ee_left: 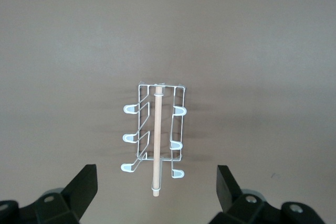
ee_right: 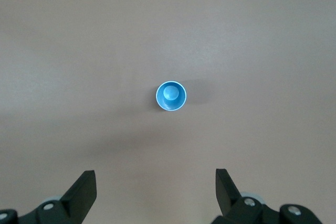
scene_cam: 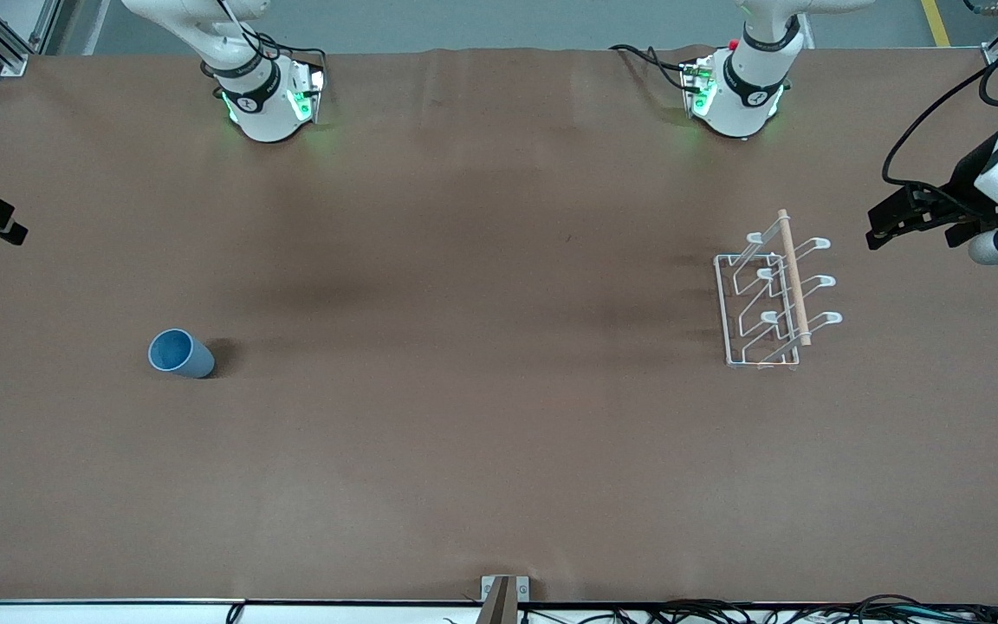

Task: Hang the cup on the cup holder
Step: 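Move the right gripper down toward the light blue cup, then grasp the blue cup with the right gripper and lift it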

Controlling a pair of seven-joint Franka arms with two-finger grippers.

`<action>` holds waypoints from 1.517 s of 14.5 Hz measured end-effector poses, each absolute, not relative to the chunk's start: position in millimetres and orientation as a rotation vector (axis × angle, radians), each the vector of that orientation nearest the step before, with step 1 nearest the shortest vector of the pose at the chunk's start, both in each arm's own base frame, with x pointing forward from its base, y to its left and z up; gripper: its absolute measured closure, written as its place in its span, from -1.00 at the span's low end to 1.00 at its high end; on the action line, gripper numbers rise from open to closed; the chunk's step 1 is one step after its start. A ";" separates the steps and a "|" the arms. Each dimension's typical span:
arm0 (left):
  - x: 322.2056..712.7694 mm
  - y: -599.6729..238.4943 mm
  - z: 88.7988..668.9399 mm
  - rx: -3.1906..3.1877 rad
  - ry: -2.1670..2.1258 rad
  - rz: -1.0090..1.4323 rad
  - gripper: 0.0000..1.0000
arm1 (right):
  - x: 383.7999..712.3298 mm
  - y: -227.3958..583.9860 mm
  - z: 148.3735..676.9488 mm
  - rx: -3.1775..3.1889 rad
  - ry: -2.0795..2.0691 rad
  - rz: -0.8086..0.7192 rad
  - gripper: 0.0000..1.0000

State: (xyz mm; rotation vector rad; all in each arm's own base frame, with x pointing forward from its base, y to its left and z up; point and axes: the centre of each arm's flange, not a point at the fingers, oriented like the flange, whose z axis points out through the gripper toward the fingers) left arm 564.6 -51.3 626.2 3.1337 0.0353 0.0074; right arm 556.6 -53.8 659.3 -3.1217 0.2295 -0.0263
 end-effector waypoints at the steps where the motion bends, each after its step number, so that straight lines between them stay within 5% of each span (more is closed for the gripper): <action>1: 565.5 -50.6 625.0 3.134 0.027 0.006 -1.00 | 556.6 -53.8 659.3 -3.122 0.229 -0.026 -1.00; 11: 566.5 -49.9 624.4 3.134 -0.014 0.008 -1.00 | 553.4 -53.5 643.5 -3.124 0.127 0.064 -1.00; 15: 566.4 -50.5 624.6 3.134 -0.016 0.008 -1.00 | 564.3 -57.2 552.3 -3.115 -0.058 0.147 -1.00; 22: 566.4 -54.8 623.4 3.134 -0.028 0.005 -1.00 | 569.9 -78.6 372.1 -3.127 -0.278 0.026 -1.00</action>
